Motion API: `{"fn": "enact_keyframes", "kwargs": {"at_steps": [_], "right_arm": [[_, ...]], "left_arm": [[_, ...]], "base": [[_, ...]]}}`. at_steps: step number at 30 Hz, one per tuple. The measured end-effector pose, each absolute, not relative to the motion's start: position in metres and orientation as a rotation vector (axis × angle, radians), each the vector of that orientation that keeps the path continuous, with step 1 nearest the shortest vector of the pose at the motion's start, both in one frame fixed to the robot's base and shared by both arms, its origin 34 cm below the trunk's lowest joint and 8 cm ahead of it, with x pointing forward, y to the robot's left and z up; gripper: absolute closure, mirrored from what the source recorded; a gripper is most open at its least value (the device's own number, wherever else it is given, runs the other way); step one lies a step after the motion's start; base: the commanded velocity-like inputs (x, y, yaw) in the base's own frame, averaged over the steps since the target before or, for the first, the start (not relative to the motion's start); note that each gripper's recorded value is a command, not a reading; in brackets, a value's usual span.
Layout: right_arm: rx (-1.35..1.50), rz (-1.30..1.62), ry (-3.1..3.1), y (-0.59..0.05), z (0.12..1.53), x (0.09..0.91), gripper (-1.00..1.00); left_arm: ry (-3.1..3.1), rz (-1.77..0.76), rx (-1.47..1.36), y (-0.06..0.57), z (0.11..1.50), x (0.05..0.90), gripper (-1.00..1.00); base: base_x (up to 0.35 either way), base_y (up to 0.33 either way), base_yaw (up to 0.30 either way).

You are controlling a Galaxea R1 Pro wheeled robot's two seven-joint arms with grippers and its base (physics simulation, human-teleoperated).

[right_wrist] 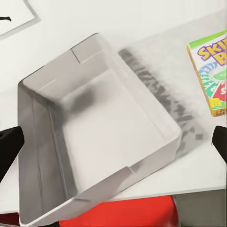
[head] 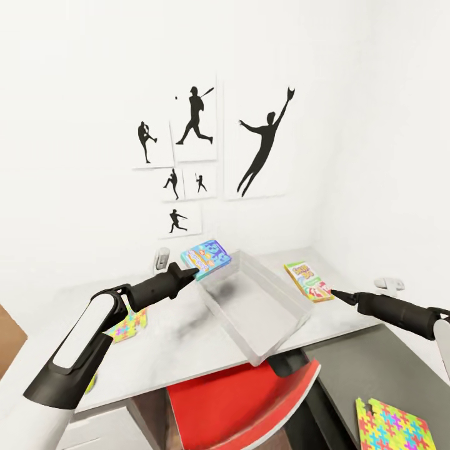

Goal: Put all the toys in the child's room - the three board games (two on the bed and one on the table), the two jigsaw puzzles on the table, and the tennis ball on the table - inside the toy box on the table in the child's room.

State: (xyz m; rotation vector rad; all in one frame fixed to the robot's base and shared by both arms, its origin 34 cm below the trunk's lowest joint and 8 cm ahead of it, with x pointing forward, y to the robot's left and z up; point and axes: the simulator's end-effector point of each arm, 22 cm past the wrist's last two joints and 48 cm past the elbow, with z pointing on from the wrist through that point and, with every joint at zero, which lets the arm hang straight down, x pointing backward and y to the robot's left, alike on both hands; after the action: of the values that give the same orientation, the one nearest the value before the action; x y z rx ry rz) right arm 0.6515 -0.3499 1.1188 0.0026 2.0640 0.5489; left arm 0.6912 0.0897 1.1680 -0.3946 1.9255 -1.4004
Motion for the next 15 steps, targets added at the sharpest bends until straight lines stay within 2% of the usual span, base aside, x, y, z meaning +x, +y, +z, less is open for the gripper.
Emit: {"fn": "enact_keyframes", "kwargs": {"at_steps": [5,15], "right_arm": [[0.003,0.549,2.065,-0.3501,1.1183,0.6517,-1.0],[0.004,0.548,2.065,-0.3505,1.1181,0.6516,-1.0]], "left_arm": [[1.927,-1.401,-0.398,0.0899,1.1669,0.6916,1.0],[1.929,-1.401,-0.4,0.0902,1.1658,0.6918,1.0]], "base": [[0.139,-0.034,0.001],[0.035,-0.009,0.001]]}}
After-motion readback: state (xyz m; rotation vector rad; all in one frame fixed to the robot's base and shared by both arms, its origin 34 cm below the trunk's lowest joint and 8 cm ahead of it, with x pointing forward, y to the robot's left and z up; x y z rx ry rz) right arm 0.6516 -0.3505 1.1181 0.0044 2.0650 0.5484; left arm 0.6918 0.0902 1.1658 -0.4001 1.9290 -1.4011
